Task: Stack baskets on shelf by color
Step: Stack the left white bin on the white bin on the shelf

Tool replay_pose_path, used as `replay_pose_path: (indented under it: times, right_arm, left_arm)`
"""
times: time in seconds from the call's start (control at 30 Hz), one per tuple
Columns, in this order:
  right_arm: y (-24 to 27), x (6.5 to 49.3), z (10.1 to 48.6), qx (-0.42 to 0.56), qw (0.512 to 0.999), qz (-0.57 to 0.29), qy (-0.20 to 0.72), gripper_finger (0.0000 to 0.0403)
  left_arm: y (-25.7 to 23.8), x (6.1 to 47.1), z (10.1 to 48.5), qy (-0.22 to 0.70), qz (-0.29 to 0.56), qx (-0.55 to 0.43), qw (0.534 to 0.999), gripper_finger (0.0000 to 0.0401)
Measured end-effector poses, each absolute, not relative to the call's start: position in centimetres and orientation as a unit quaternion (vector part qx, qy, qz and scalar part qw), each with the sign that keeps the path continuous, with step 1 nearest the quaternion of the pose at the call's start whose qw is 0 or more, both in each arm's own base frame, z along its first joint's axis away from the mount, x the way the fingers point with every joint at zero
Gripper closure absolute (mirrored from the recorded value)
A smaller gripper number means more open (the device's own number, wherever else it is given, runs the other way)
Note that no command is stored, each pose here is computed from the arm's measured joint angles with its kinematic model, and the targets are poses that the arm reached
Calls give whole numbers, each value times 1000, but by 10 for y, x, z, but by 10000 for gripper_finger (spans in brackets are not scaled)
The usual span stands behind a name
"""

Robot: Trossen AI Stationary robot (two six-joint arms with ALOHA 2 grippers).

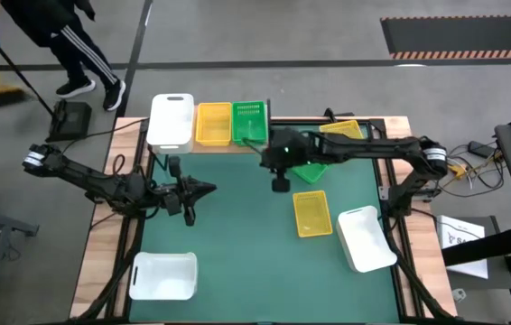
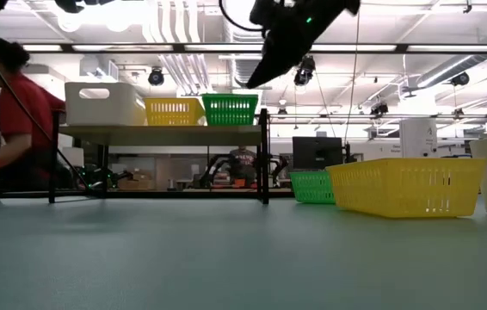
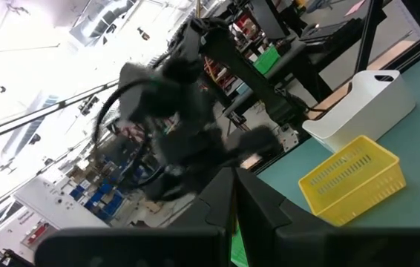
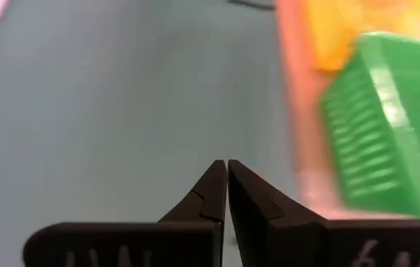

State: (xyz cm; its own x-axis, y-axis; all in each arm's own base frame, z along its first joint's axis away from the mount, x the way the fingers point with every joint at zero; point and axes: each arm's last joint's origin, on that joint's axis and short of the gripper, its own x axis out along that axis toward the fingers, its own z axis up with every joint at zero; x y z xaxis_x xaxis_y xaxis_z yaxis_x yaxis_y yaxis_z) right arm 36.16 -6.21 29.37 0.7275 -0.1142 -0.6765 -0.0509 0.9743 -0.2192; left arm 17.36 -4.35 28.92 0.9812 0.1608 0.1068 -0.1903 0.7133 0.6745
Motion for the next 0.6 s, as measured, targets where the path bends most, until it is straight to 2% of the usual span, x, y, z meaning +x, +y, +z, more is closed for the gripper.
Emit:
replay_pose_path:
  times: [0.4, 0.5, 0.6]
  right_arm:
    - [15, 316, 269, -106, 892, 71, 434, 394]
    - [24, 302, 266, -107, 905, 76, 404, 394]
    - [29, 291, 261, -129, 935, 86, 319, 394]
  left_arm:
    - [-47, 183, 285, -27, 95, 324, 941, 401]
    - [-49, 190, 283, -36, 95, 301, 948, 401]
    - [-52, 199, 279, -44, 94, 274, 956, 401]
